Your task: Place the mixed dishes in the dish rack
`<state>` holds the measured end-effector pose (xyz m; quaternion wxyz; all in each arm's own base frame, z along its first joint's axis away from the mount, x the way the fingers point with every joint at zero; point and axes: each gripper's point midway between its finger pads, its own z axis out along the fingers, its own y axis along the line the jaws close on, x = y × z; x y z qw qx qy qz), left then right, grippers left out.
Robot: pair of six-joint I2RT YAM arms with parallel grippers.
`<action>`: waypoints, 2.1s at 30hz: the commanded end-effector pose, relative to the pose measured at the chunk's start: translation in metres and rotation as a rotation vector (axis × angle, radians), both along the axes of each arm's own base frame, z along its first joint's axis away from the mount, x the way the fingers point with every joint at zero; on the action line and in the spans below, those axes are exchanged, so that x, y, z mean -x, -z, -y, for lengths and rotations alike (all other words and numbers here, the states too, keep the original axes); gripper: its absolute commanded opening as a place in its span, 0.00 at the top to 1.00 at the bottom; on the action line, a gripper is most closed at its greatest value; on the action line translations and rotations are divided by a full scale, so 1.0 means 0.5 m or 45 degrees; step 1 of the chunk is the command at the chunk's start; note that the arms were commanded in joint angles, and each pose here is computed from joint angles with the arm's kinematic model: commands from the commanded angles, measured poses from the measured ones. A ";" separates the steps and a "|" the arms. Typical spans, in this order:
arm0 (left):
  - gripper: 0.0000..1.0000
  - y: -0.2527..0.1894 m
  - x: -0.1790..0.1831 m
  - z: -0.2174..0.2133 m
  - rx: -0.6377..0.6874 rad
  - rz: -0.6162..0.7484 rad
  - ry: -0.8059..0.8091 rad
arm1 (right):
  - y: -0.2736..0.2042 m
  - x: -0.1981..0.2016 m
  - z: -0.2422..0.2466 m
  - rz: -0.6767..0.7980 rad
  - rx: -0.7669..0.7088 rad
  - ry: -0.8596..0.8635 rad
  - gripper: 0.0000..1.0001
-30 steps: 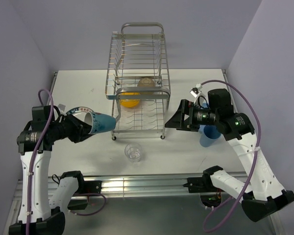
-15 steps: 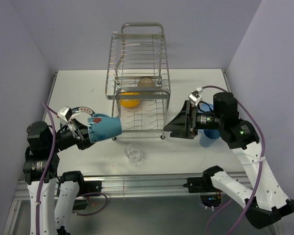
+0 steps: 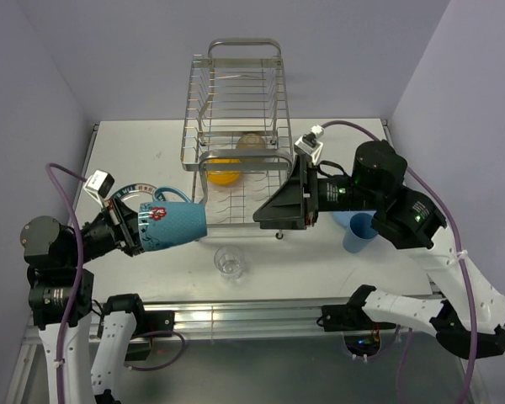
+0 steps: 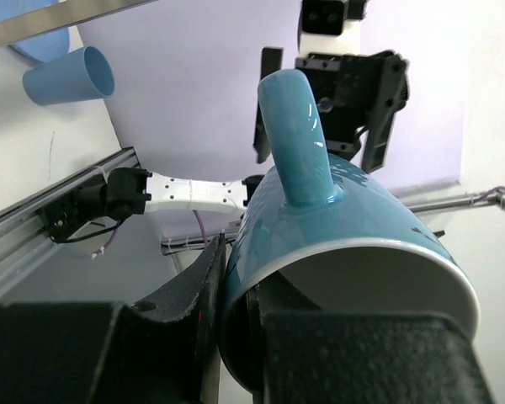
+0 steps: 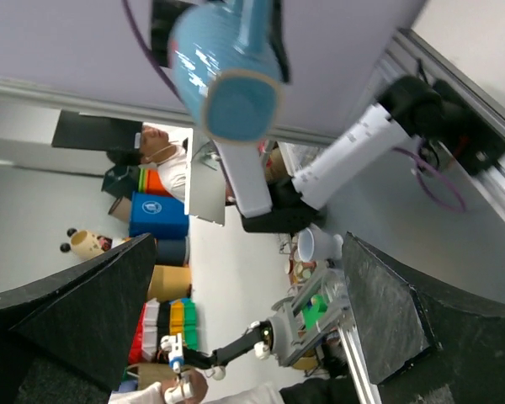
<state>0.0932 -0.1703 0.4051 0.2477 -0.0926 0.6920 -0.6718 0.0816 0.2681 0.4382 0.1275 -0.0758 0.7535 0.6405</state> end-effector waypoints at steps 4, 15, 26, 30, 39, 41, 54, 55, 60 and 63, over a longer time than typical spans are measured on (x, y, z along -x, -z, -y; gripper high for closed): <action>1.00 -0.063 0.029 0.003 -0.050 0.231 0.019 | -0.099 -0.004 -0.076 0.112 -0.134 -0.013 0.02; 1.00 -0.097 0.023 0.001 -0.046 0.309 -0.020 | -0.125 0.005 -0.158 0.101 -0.195 -0.117 0.02; 1.00 -0.094 0.012 -0.002 -0.020 0.299 -0.052 | -0.157 0.023 -0.207 0.044 -0.307 -0.228 0.02; 1.00 -0.100 0.007 -0.003 0.000 0.306 -0.060 | -0.173 0.029 -0.224 0.045 -0.345 -0.252 0.05; 1.00 -0.096 0.009 -0.003 0.019 0.302 -0.070 | -0.187 0.034 -0.251 0.035 -0.376 -0.283 0.21; 1.00 -0.098 0.011 -0.003 0.019 0.312 -0.069 | -0.188 0.035 -0.254 0.031 -0.378 -0.283 0.25; 1.00 -0.077 0.024 0.000 0.017 0.284 -0.041 | -0.203 0.043 -0.272 0.017 -0.445 -0.321 0.99; 0.99 -0.073 0.022 0.000 0.018 0.269 -0.039 | -0.200 0.044 -0.271 0.001 -0.441 -0.323 1.00; 0.37 -0.062 0.024 0.000 -0.006 0.264 -0.038 | -0.216 0.049 -0.262 0.023 -0.485 -0.322 1.00; 0.20 -0.060 0.020 -0.001 -0.019 0.258 -0.048 | -0.215 0.049 -0.256 0.025 -0.479 -0.318 1.00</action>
